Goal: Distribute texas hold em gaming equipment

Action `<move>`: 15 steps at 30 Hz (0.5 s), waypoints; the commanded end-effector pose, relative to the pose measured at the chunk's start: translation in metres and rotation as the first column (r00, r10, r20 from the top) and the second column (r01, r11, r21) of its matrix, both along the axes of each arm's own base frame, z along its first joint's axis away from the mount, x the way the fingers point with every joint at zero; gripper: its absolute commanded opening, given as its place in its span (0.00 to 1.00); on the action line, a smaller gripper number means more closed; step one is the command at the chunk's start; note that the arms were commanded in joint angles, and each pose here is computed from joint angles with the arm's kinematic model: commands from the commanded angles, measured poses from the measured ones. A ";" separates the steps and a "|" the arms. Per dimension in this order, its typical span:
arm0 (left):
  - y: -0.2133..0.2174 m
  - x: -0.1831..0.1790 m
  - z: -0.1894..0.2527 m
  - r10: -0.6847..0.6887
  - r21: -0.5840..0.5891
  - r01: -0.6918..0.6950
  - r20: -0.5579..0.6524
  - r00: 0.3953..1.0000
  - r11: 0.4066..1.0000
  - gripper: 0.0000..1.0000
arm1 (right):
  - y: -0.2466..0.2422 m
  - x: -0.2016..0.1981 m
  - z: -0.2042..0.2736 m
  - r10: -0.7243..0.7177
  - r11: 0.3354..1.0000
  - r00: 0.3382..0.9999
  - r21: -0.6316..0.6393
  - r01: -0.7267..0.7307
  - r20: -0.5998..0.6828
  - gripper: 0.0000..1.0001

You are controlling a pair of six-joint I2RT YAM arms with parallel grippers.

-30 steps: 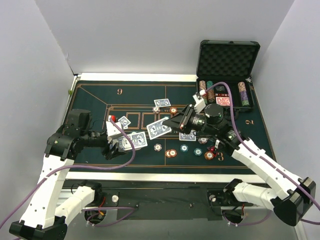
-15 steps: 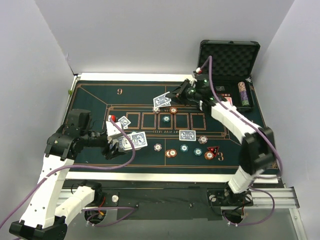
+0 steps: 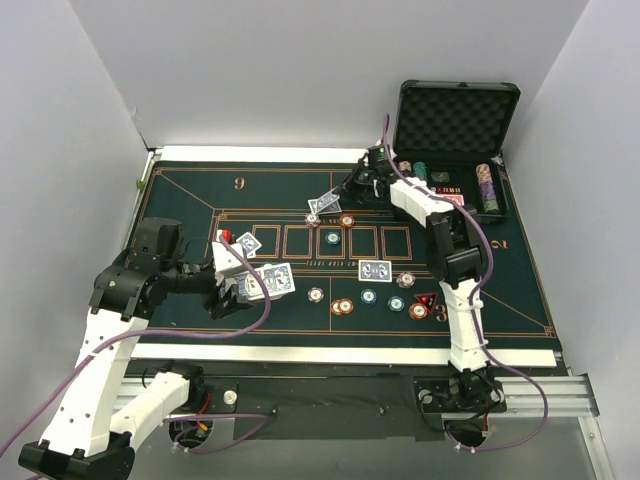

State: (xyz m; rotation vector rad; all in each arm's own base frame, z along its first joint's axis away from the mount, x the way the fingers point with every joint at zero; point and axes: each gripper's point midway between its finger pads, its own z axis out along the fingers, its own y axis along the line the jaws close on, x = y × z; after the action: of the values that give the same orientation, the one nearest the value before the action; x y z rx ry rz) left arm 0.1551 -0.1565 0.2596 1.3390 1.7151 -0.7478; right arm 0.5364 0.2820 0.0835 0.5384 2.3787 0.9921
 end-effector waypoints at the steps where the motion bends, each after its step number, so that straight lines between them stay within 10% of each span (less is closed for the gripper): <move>1: -0.004 0.001 0.020 -0.017 -0.041 0.019 0.058 0.998 0.999 0.33 | -0.006 0.007 -0.008 -0.018 0.998 1.000 -0.053 0.017 -0.008 0.00; 15: -0.005 -0.002 0.020 -0.019 -0.051 0.022 0.055 0.998 0.998 0.33 | -0.034 -0.019 0.003 0.005 0.980 1.000 -0.197 -0.007 -0.010 0.51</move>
State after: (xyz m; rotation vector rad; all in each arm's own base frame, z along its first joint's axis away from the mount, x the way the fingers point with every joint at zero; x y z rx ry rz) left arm 0.1546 -0.1564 0.2600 1.3384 1.7139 -0.7471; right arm 0.5212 0.2569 0.0330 0.5377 2.5124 0.7817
